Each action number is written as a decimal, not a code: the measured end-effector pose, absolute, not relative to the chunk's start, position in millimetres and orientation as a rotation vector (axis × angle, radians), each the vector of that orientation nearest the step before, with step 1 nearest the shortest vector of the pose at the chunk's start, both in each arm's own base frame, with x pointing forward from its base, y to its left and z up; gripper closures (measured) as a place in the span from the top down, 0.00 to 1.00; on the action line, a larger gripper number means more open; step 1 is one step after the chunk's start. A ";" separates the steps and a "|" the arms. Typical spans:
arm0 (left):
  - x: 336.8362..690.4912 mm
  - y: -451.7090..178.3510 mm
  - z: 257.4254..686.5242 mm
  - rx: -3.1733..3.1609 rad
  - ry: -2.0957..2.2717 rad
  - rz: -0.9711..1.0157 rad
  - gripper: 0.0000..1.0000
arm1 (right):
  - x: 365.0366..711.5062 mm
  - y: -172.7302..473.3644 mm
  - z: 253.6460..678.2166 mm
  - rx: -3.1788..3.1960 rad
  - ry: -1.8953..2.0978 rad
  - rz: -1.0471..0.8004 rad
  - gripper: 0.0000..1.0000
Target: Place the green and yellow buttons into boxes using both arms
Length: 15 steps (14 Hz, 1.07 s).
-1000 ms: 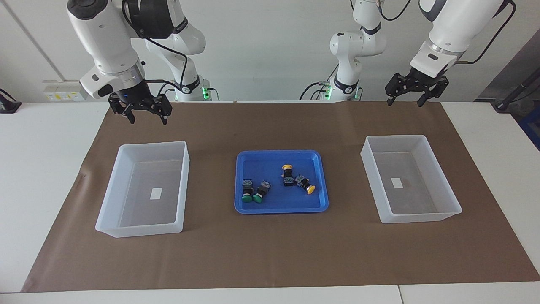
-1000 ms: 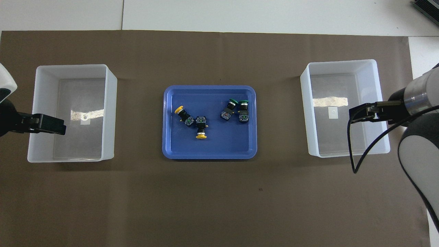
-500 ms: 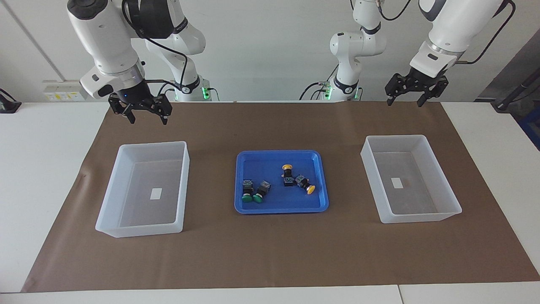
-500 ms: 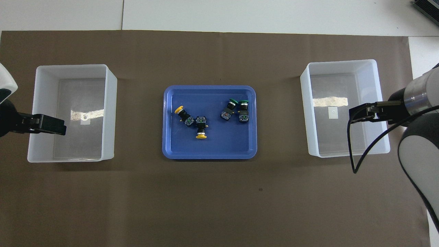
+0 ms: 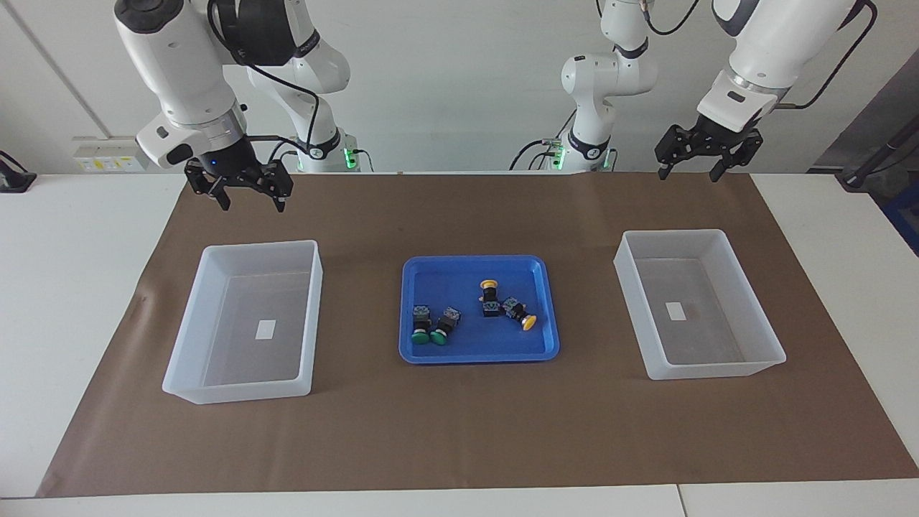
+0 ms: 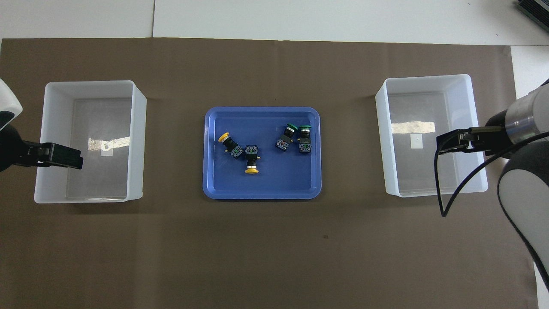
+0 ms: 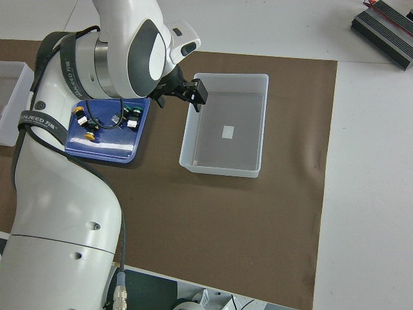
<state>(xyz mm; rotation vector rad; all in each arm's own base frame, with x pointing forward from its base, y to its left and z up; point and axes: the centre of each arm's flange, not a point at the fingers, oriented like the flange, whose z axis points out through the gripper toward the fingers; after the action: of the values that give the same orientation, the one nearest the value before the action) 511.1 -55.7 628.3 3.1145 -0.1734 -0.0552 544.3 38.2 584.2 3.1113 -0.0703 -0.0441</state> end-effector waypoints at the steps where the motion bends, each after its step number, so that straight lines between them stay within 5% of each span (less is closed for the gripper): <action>1: 511.2 -56.1 628.4 3.114 -0.175 -0.053 1.00 | 544.3 38.2 584.2 3.111 -0.070 -0.044 1.00; 8: 513.8 -66.6 623.1 3.113 -0.198 0.003 1.00 | 545.3 37.3 584.9 3.112 -0.076 -0.032 1.00; 15: 526.2 -81.0 612.7 3.104 -0.146 0.136 1.00 | 572.2 83.1 556.6 3.126 -0.306 0.167 1.00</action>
<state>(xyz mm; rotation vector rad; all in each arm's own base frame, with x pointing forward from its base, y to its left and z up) 526.2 -81.0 612.7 3.1037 -0.1458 0.1363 572.2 83.1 556.6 3.1263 -0.3055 0.1665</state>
